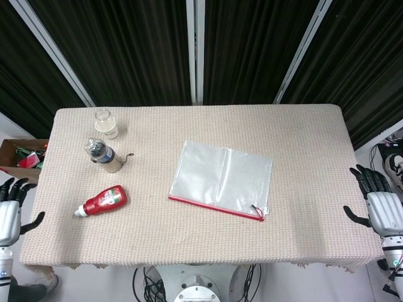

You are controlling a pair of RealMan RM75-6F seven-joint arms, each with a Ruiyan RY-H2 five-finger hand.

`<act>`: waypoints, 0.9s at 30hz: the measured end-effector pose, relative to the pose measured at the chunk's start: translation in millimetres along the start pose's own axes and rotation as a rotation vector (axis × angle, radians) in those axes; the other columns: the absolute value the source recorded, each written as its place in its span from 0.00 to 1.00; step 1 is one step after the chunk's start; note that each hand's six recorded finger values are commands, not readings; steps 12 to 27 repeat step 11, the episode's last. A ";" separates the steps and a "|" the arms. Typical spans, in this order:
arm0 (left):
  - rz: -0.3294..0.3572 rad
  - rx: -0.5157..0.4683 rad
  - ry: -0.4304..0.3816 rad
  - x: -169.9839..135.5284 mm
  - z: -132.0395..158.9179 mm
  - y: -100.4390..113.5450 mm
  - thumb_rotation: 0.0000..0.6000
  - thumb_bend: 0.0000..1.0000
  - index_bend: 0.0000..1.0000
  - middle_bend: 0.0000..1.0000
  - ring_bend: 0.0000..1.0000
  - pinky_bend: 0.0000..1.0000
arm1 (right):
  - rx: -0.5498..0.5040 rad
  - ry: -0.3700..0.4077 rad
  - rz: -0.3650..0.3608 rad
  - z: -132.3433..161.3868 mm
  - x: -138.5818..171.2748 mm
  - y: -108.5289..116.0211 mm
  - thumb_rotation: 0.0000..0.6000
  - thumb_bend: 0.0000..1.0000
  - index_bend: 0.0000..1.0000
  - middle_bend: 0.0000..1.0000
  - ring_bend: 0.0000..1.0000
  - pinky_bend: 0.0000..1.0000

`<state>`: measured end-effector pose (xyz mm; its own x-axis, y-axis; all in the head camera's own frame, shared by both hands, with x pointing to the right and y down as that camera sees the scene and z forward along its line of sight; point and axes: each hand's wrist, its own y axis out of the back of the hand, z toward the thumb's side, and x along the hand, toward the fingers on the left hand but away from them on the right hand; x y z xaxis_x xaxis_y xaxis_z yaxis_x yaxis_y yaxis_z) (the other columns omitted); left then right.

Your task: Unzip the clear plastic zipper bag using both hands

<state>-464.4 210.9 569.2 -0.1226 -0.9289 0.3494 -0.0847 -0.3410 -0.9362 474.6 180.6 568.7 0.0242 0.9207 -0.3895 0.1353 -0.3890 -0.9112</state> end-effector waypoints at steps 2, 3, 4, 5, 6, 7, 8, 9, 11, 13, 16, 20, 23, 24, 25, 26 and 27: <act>-0.007 -0.015 -0.006 -10.7 4.3 -0.9 1.00 0.21 0.24 0.14 0.08 0.13 | 0.004 0.001 -0.033 0.2 7.8 3.0 1.00 0.20 0.00 0.00 0.00 0.00; -0.011 -0.019 -0.007 -15.1 6.0 -1.1 1.00 0.21 0.24 0.14 0.08 0.13 | 0.006 0.001 -0.051 0.1 13.7 4.4 1.00 0.20 0.00 0.00 0.00 0.00; -0.014 -0.026 -0.007 -20.5 8.1 -1.2 1.00 0.21 0.24 0.14 0.08 0.13 | 0.007 -0.001 -0.063 0.0 18.4 5.1 1.00 0.20 0.00 0.00 0.00 0.00; -0.014 -0.033 -0.007 -24.3 9.6 -1.0 1.00 0.21 0.24 0.14 0.08 0.13 | 0.007 -0.003 -0.072 -0.2 23.0 5.2 1.00 0.20 0.00 0.00 0.00 0.00; -0.013 -0.040 -0.007 -27.9 11.0 -0.7 1.00 0.21 0.24 0.14 0.08 0.13 | 0.007 -0.006 -0.078 -0.5 28.4 4.7 1.00 0.20 0.00 0.00 0.00 0.00; -0.011 -0.051 -0.007 -32.2 12.8 -0.3 1.00 0.21 0.24 0.14 0.08 0.14 | 0.006 -0.007 -0.081 -0.7 31.4 4.2 1.00 0.20 0.00 0.00 0.00 0.00; -0.009 -0.058 -0.008 -34.9 14.1 -0.1 1.00 0.21 0.24 0.14 0.08 0.14 | 0.006 -0.008 -0.084 -0.8 33.5 3.8 1.00 0.20 0.00 0.01 0.00 0.00; -0.006 -0.063 -0.009 -37.2 15.4 -0.1 1.00 0.21 0.24 0.14 0.08 0.14 | 0.005 -0.008 -0.085 -1.2 34.6 3.4 1.00 0.20 0.00 0.01 0.00 0.00; -0.004 -0.065 -0.012 -40.4 17.5 -1.1 1.00 0.21 0.24 0.14 0.08 0.13 | 0.002 -0.005 -0.081 -1.3 34.2 2.8 1.00 0.20 0.00 0.01 0.00 0.00; -0.004 -0.065 -0.012 -40.4 17.5 -1.1 1.00 0.21 0.24 0.14 0.08 0.13 | 0.002 -0.005 -0.081 -1.3 34.2 2.8 1.00 0.20 0.00 0.01 0.00 0.00; -0.004 -0.065 -0.012 -40.4 17.5 -1.1 1.00 0.21 0.24 0.14 0.08 0.13 | 0.002 -0.005 -0.081 -1.3 34.2 2.8 1.00 0.20 0.00 0.01 0.00 0.00; -0.004 -0.065 -0.012 -40.4 17.5 -1.1 1.00 0.21 0.24 0.14 0.08 0.13 | 0.002 -0.005 -0.081 -1.3 34.2 2.8 1.00 0.20 0.00 0.01 0.00 0.00; -0.004 -0.065 -0.012 -40.4 17.5 -1.1 1.00 0.21 0.24 0.14 0.08 0.13 | 0.002 -0.005 -0.081 -1.3 34.2 2.8 1.00 0.20 0.00 0.01 0.00 0.00; -0.004 -0.065 -0.012 -40.4 17.5 -1.1 1.00 0.21 0.24 0.14 0.08 0.13 | 0.002 -0.005 -0.081 -1.3 34.2 2.8 1.00 0.20 0.00 0.01 0.00 0.00; -0.004 -0.065 -0.012 -40.4 17.5 -1.1 1.00 0.21 0.24 0.14 0.08 0.13 | 0.002 -0.005 -0.081 -1.3 34.2 2.8 1.00 0.20 0.00 0.01 0.00 0.00; -0.004 -0.065 -0.012 -40.4 17.5 -1.1 1.00 0.21 0.24 0.14 0.08 0.13 | 0.002 -0.005 -0.081 -1.3 34.2 2.8 1.00 0.20 0.00 0.01 0.00 0.00; -0.004 -0.065 -0.012 -40.4 17.5 -1.1 1.00 0.21 0.24 0.14 0.08 0.13 | 0.002 -0.005 -0.081 -1.3 34.2 2.8 1.00 0.20 0.00 0.01 0.00 0.00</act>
